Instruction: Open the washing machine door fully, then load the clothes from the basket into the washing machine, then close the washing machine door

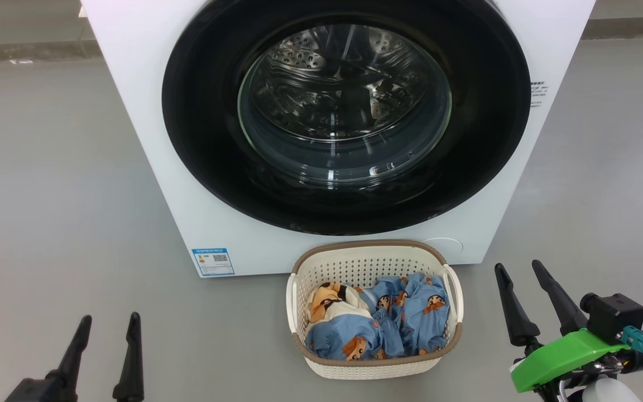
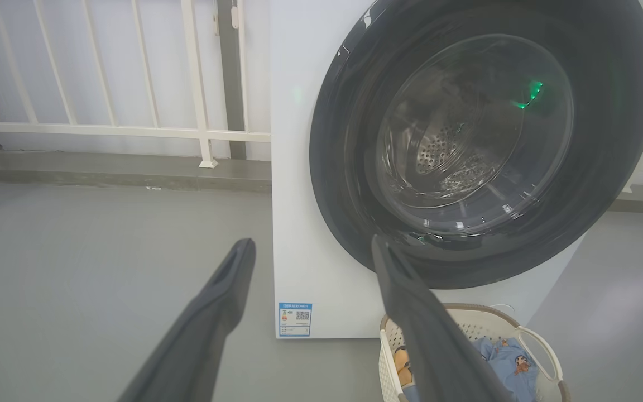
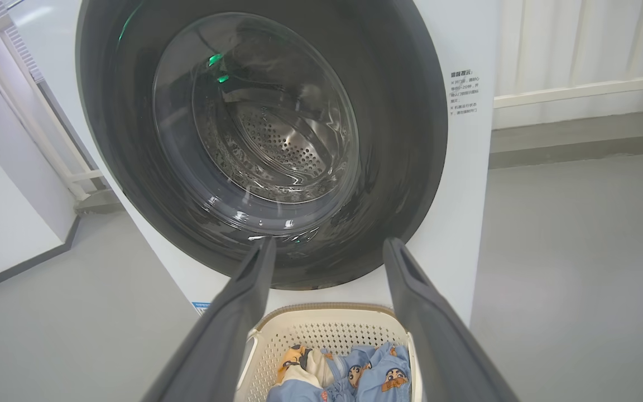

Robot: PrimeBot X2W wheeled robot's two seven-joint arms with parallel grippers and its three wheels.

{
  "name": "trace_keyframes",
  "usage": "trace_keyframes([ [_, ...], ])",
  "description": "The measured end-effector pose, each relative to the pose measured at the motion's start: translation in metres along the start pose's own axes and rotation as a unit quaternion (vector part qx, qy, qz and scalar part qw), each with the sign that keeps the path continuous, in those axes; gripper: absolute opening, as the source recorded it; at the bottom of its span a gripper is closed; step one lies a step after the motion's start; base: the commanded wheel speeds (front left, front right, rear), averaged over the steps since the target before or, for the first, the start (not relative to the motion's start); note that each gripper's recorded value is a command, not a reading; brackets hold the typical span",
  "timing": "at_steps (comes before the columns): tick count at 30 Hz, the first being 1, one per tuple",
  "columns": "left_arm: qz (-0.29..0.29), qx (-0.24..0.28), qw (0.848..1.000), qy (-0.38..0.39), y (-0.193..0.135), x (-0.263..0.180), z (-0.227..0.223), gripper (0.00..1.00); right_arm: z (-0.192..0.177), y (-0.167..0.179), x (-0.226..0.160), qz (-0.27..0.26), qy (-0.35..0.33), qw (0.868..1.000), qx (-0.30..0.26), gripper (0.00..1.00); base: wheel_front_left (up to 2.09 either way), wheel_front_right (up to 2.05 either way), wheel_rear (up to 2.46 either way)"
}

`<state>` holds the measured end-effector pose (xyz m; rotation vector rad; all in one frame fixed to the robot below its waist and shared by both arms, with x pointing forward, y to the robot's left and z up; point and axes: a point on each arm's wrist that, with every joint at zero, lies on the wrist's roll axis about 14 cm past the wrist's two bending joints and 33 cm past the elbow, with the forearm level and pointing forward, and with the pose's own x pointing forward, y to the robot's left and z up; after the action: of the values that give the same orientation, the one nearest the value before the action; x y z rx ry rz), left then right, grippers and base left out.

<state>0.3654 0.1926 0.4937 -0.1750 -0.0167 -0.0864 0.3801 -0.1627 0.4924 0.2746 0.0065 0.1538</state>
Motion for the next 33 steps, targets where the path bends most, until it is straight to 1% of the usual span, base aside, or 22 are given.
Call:
trace_keyframes([
  [8,-0.002,0.017,1.000,0.004,0.004,-0.001,-0.004,1.00,0.001,-0.001,-0.001,0.004,-0.004,0.999,-0.033,1.00,0.00,0.00,0.00],
  [19,0.018,-0.005,1.000,0.019,0.014,-0.004,-0.014,1.00,0.004,-0.008,-0.002,-0.010,-0.010,0.999,-0.030,1.00,0.00,0.00,0.00],
  [23,0.026,-0.015,0.999,0.022,0.017,-0.005,-0.017,1.00,-0.001,-0.010,-0.007,-0.016,-0.004,1.000,-0.027,1.00,0.00,0.00,0.00],
  [28,0.027,-0.013,0.999,0.029,0.018,-0.006,-0.021,1.00,0.001,-0.012,-0.007,-0.019,-0.007,0.999,-0.025,1.00,0.00,0.00,0.00],
  [33,0.022,0.008,0.999,0.033,0.017,-0.005,-0.022,1.00,0.002,-0.014,-0.008,-0.024,-0.009,0.999,-0.024,1.00,0.10,0.10,-0.19],
])
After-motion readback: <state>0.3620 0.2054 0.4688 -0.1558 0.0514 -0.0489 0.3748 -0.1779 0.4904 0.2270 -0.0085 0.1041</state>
